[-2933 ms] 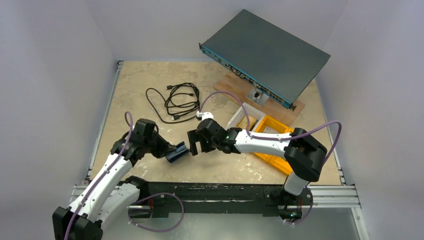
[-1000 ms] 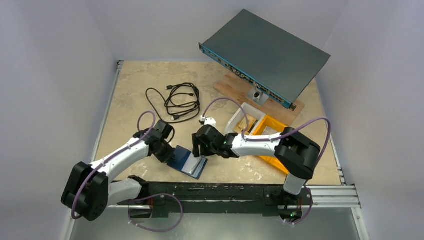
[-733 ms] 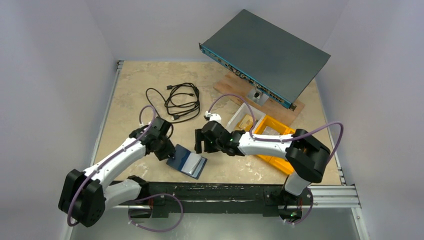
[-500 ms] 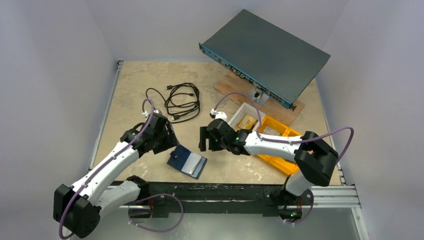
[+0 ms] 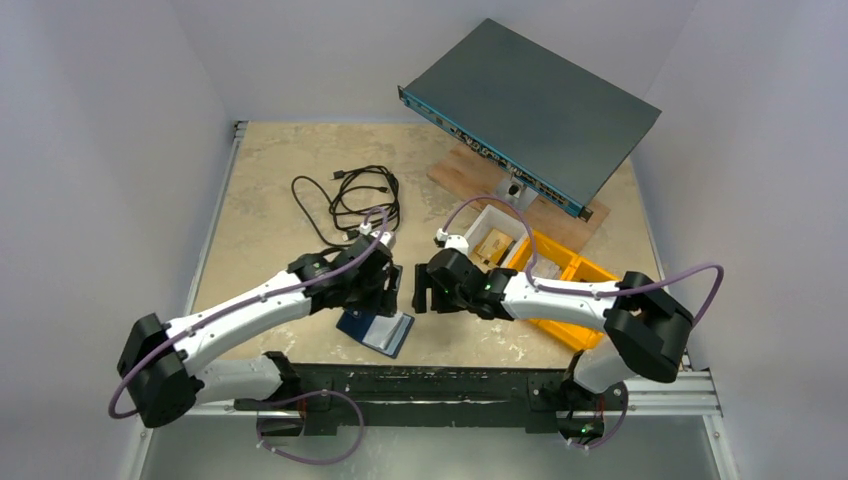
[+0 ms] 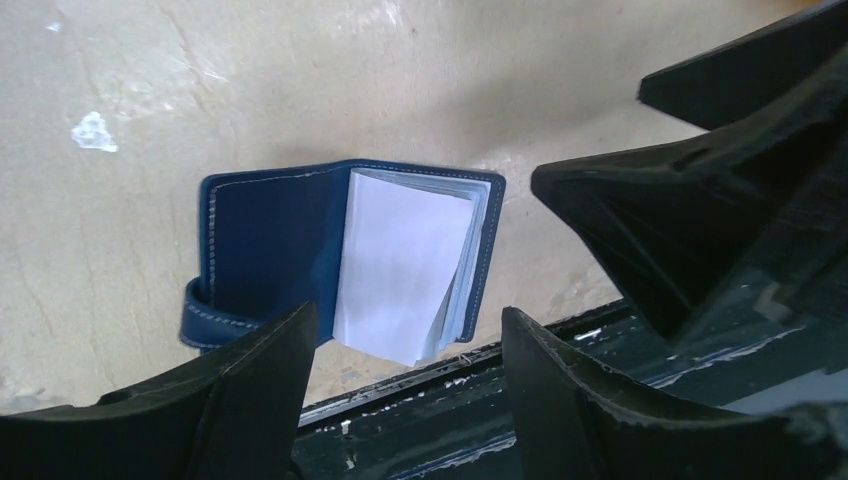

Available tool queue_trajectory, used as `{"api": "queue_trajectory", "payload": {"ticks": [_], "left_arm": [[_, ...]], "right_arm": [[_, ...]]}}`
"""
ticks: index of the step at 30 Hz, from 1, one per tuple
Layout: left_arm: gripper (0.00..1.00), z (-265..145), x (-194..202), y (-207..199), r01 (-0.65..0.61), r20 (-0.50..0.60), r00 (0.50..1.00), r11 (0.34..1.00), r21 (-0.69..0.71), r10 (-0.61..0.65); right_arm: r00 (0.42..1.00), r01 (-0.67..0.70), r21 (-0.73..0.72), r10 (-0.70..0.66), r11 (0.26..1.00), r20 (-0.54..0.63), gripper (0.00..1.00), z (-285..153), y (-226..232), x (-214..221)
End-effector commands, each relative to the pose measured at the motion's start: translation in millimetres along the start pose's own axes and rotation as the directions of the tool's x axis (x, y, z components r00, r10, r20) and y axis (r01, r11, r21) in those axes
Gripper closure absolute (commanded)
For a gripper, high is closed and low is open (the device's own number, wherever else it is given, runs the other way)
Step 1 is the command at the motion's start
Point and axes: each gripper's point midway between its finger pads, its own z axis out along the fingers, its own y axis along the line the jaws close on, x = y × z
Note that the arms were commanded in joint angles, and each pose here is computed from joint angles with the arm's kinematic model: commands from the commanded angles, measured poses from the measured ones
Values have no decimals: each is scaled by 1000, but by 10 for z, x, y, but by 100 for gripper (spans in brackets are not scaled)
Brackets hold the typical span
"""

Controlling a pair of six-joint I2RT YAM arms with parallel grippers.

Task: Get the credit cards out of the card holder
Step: Open the card holder at the center of the board.

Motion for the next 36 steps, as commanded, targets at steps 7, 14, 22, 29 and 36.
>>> {"api": "queue_trajectory", "payload": {"ticks": [7, 14, 22, 29, 36], "left_arm": [[32, 418, 174, -134, -107, -78, 992, 992, -66, 102], [34, 608, 371, -71, -133, -146, 982, 985, -113, 116], [50, 740, 515, -1, -122, -189, 978, 982, -143, 94], [86, 718, 480, -46, -66, -171, 984, 987, -147, 41], [100, 630, 236, -345, 159, -126, 979, 987, -17, -160]], "right_arm": [[998, -49, -26, 49, 998, 32, 27, -162, -67, -10], [999, -31, -70, 32, 997, 18, 28, -247, -67, 56], [1000, -7, -78, 6, 997, -16, 28, -256, -119, 173], [999, -8, -99, 5, 995, -36, 28, -217, -75, 215], [1000, 12, -92, -13, 996, -13, 29, -165, 12, 95]]}}
